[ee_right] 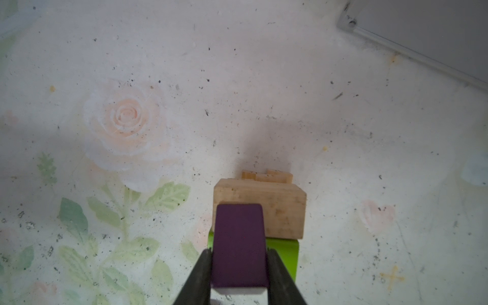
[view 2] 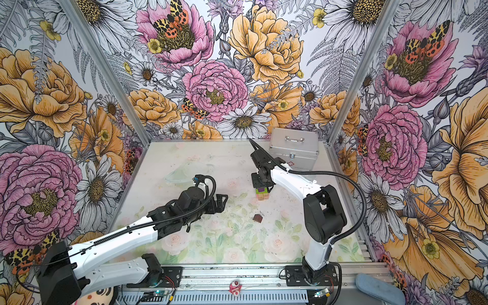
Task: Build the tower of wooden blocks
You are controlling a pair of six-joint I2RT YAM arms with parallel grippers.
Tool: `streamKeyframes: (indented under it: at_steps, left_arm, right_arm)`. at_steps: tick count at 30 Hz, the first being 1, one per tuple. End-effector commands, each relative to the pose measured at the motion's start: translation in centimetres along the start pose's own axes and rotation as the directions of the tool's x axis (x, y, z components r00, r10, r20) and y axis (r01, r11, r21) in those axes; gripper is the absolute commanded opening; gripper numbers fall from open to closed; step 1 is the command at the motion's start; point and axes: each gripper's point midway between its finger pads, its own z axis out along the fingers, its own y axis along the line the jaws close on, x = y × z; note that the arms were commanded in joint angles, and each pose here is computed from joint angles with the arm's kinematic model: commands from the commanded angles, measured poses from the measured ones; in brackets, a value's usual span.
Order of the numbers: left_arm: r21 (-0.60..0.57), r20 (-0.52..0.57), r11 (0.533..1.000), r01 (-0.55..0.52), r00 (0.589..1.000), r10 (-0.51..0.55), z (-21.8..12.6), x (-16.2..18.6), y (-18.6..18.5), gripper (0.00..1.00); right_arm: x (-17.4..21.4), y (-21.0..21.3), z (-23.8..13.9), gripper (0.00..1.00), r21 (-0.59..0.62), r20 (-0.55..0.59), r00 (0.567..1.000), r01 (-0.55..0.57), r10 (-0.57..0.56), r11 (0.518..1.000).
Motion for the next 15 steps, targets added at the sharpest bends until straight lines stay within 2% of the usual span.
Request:
streamKeyframes:
  at_steps: [1, 15]
  left_arm:
    - [0.015, 0.006, 1.0, -0.01, 1.0, 0.009, -0.25, -0.14, 0.02, 0.99]
    - [0.003, 0.011, 1.0, 0.0, 1.0, 0.0, -0.56, -0.05, 0.66, 0.99]
  right_arm:
    - [-1.28, 0.02, -0.72, 0.3, 0.011, 0.035, 0.999, -0.008, 0.007, 1.0]
    - [-1.82, 0.23, -0.24, 0.3, 0.011, 0.032, 0.999, -0.01, 0.01, 1.0]
